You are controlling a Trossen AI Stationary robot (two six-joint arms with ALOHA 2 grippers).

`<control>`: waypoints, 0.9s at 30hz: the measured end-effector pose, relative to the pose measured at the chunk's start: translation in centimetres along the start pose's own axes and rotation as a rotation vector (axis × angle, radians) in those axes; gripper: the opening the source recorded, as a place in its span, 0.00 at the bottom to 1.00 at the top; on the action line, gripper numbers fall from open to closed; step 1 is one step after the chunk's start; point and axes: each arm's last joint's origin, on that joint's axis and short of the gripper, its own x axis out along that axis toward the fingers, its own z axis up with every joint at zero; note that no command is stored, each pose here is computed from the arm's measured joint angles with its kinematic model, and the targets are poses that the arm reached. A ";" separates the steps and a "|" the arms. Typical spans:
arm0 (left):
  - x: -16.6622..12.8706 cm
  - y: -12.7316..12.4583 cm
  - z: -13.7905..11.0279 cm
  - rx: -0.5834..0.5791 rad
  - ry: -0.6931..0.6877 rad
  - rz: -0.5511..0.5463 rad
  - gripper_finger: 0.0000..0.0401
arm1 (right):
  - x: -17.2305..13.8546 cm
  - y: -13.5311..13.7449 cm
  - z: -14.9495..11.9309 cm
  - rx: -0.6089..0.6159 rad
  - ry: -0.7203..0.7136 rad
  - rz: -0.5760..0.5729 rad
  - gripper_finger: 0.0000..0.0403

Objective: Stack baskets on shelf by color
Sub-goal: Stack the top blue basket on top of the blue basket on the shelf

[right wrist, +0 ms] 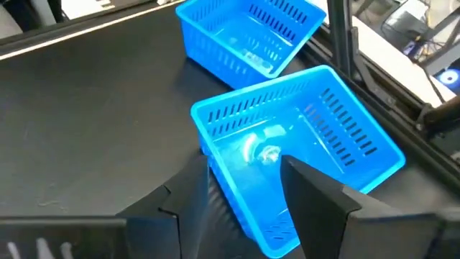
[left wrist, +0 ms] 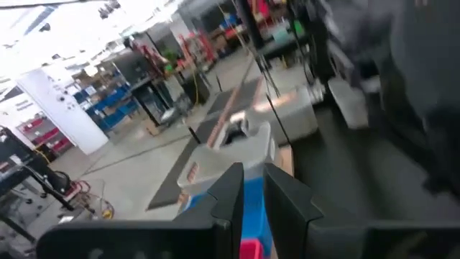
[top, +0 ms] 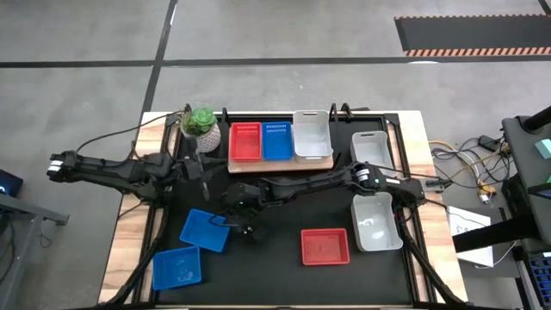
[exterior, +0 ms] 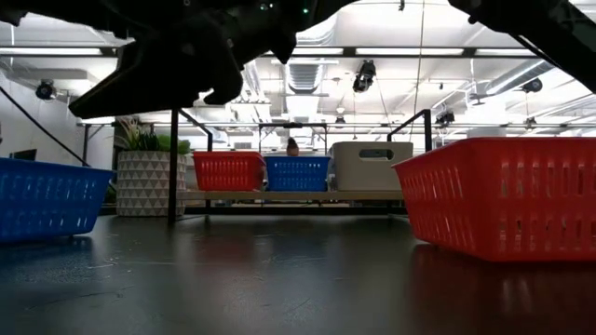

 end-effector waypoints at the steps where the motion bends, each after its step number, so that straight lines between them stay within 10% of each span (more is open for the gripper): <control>1: -0.3 0.2 0.1 -0.020 -0.019 -0.002 0.09 | 0.1 0.0 -0.2 -0.002 0.000 0.000 0.41; 27: -4.6 2.0 0.2 -0.217 -0.295 -0.007 0.09 | 4.0 -0.1 -4.7 0.058 -0.003 0.012 0.33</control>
